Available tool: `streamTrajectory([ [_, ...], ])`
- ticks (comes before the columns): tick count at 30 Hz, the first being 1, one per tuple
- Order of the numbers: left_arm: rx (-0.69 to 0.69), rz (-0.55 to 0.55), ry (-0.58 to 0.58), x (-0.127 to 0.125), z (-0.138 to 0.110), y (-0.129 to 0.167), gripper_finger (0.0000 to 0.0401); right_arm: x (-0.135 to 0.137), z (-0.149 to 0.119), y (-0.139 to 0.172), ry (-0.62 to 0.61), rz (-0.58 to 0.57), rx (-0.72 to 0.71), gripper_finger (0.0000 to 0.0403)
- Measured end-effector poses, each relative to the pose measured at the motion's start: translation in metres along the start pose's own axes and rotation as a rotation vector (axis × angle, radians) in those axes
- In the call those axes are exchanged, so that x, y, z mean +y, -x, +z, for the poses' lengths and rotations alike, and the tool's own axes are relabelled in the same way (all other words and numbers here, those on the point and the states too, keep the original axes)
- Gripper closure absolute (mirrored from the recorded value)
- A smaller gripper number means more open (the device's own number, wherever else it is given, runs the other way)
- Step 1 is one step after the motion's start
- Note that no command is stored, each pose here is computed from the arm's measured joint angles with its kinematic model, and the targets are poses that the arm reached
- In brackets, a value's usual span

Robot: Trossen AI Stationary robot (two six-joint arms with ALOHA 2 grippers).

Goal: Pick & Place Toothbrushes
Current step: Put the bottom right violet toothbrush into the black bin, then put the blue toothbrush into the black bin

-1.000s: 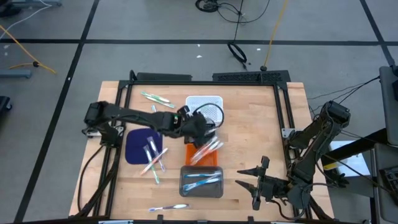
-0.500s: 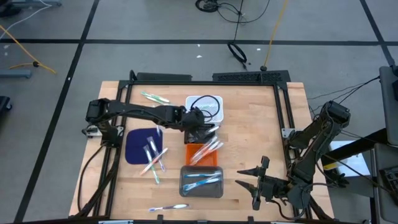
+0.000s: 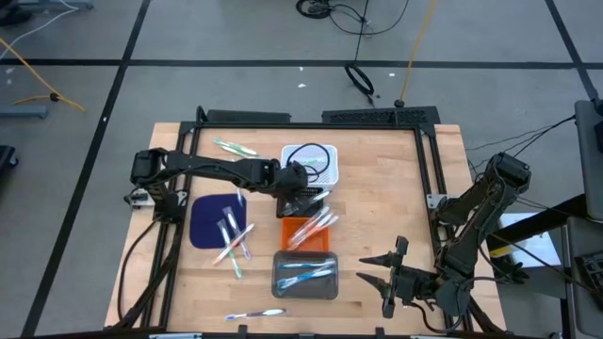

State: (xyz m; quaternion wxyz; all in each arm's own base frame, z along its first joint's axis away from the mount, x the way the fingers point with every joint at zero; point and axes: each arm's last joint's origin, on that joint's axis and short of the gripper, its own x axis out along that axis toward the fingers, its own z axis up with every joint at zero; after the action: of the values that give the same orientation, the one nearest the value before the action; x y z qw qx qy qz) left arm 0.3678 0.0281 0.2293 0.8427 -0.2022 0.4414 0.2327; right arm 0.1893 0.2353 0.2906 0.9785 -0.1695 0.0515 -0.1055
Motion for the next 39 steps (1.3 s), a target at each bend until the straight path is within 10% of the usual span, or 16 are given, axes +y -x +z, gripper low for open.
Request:
streamTrajectory([
  [27,-0.016,-0.011,-0.009,0.002,0.0,0.025,0.0288,0.0,-0.001,0.0,-0.002,0.001,0.003,0.0261],
  [39,0.221,0.404,0.121,0.035,-0.035,0.055,0.0288,0.0,-0.004,0.0,-0.023,0.003,-0.005,0.0261],
])
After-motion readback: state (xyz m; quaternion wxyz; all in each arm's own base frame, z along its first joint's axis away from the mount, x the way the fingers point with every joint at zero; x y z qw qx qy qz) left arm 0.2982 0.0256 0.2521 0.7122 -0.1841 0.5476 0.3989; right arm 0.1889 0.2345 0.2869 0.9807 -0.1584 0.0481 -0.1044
